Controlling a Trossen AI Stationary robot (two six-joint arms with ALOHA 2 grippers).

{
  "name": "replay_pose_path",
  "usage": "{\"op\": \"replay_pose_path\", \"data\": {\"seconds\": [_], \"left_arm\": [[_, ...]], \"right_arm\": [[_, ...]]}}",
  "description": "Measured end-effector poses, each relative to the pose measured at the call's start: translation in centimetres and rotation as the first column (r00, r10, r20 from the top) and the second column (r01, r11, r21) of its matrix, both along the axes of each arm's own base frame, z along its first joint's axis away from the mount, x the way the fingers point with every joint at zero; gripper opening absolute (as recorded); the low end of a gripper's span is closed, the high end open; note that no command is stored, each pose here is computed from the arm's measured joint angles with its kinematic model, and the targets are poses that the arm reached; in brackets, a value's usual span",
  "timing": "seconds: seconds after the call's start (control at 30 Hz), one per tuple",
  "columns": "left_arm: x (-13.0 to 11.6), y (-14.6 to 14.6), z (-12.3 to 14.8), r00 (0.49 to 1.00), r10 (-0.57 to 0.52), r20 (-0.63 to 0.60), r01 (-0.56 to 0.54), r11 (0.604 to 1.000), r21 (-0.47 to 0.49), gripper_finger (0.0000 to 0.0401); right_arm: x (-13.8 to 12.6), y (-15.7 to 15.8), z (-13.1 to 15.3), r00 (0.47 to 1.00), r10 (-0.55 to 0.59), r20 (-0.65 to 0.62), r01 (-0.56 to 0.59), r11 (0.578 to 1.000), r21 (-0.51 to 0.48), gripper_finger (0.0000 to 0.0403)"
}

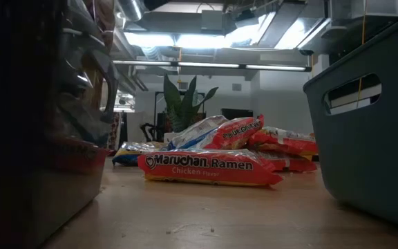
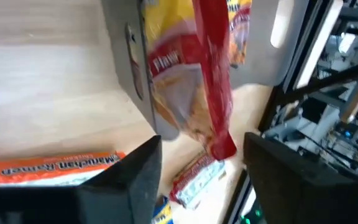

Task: Sort Maruchan noodles
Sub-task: Put the red noodle pack into the black bin

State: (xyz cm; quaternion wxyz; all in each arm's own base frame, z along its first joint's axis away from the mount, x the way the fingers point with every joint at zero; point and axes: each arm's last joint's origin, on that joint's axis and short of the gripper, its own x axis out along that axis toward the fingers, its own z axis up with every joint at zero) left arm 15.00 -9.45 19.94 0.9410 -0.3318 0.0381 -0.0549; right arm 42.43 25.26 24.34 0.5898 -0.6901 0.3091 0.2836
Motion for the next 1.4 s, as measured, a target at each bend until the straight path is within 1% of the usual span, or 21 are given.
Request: {"op": "replay_pose_path", "data": {"seconds": [0.13, 0.27, 0.33, 0.4, 0.47, 0.53, 0.57, 0.63, 0.7, 0.73, 0.83, 0.87, 0.93, 1.0, 1.03, 1.07, 1.13, 1.27, 1.33, 1.37, 1.4], "left_arm": [[0.0, 0.0, 0.0, 1.000, 0.000, 0.000, 0.000, 1.000, -0.005, 0.0000], [0.0, 0.0, 0.0, 1.000, 0.006, -0.001, -0.006, 1.000, -0.005, 0.0000], [0.0, 0.1, 0.0, 0.999, 0.042, -0.002, -0.042, 0.999, -0.020, 0.0000], [0.2, 0.5, -0.1, 0.996, 0.087, -0.010, -0.088, 0.995, -0.046, 0.0000], [0.5, 1.1, -0.5, 0.991, 0.123, -0.053, -0.125, 0.991, -0.040, 0.0000], [0.7, 2.1, -1.4, 0.975, 0.169, -0.145, -0.177, 0.983, -0.045, 0.0000], [0.7, 2.6, -1.9, 0.959, 0.203, -0.200, -0.216, 0.975, -0.050, 0.0000], [0.5, 3.7, -3.0, 0.912, 0.267, -0.310, -0.297, 0.953, -0.055, 0.0000], [0.1, 4.5, -3.9, 0.866, 0.288, -0.409, -0.325, 0.946, -0.021, 0.0000], [-0.1, 4.7, -4.1, 0.854, 0.289, -0.433, -0.324, 0.946, -0.008, 0.0000], [-0.5, 5.3, -3.5, 0.822, 0.284, -0.495, -0.314, 0.949, 0.023, 0.0000], [-0.7, 5.4, -2.8, 0.805, 0.290, -0.518, -0.311, 0.949, 0.048, 0.0000], [-1.1, 5.7, -1.0, 0.759, 0.318, -0.569, -0.308, 0.944, 0.116, 0.0000], [-1.8, 6.0, 0.5, 0.688, 0.373, -0.622, -0.328, 0.925, 0.192, 0.0000], [-2.0, 6.1, 1.0, 0.666, 0.390, -0.636, -0.338, 0.918, 0.209, 0.0000], [-2.2, 6.1, 1.5, 0.652, 0.400, -0.644, -0.342, 0.913, 0.220, 0.0000], [-2.5, 6.1, 1.4, 0.628, 0.405, -0.664, -0.346, 0.910, 0.228, 0.0000], [-3.5, 6.1, -1.0, 0.554, 0.413, -0.723, -0.365, 0.901, 0.234, 0.0000], [-4.0, 6.1, -2.8, 0.516, 0.420, -0.746, -0.395, 0.890, 0.227, 0.0000], [-4.3, 6.1, -3.6, 0.504, 0.422, -0.753, -0.407, 0.886, 0.223, 0.0000], [-4.4, 6.1, -4.2, 0.504, 0.422, -0.753, -0.414, 0.884, 0.217, 0.0000]], "right_arm": [[0.0, -0.2, 0.1, 0.995, -0.087, 0.044, 0.087, 0.996, -0.014, 0.0237], [0.0, -0.5, 0.5, 0.977, -0.188, 0.097, 0.190, 0.982, -0.007, 0.0247], [0.1, -1.0, 1.2, 0.962, -0.246, 0.119, 0.243, 0.969, 0.042, 0.0248], [0.2, -2.0, 2.1, 0.936, -0.328, 0.126, 0.312, 0.941, 0.134, 0.0247], [0.6, -3.5, 3.0, 0.901, -0.418, 0.117, 0.388, 0.896, 0.214, 0.0245], [0.9, -5.4, 3.7, 0.858, -0.503, 0.101, 0.462, 0.843, 0.276, 0.0244], [1.1, -6.3, 4.1, 0.833, -0.545, 0.094, 0.496, 0.812, 0.307, 0.0244], [1.4, -8.3, 4.8, 0.785, -0.617, 0.055, 0.557, 0.742, 0.373, 0.0243], [1.7, -10.2, 5.2, 0.746, -0.666, -0.020, 0.603, 0.662, 0.445, 0.0243], [1.9, -11.1, 5.2, 0.729, -0.681, -0.068, 0.622, 0.618, 0.480, 0.0243], [2.6, -13.5, 5.2, 0.689, -0.699, -0.194, 0.665, 0.502, 0.553, 0.0243], [2.8, -14.2, 5.1, 0.679, -0.699, -0.226, 0.674, 0.470, 0.570, 0.0243], [3.4, -15.5, 4.8, 0.673, -0.690, -0.267, 0.673, 0.421, 0.608, 0.0243], [4.0, -16.5, 4.0, 0.670, -0.688, -0.279, 0.669, 0.397, 0.628, 0.0243], [4.2, -16.9, 3.6, 0.667, -0.691, -0.279, 0.670, 0.390, 0.632, 0.0243], [4.5, -17.3, 3.3, 0.665, -0.695, -0.271, 0.664, 0.385, 0.641, 0.0243], [5.0, -18.1, 3.0, 0.666, -0.705, -0.242, 0.634, 0.365, 0.682, 0.0243], [5.8, -19.2, 1.8, 0.656, -0.725, -0.211, 0.591, 0.320, 0.740, 0.0243], [6.2, -19.3, 1.5, 0.669, -0.719, -0.191, 0.553, 0.309, 0.774, 0.0243], [6.3, -19.3, 1.3, 0.671, -0.718, -0.183, 0.542, 0.307, 0.783, 0.0243], [6.3, -19.4, 1.1, 0.670, -0.719, -0.182, 0.541, 0.307, 0.783, 0.0243]]}}
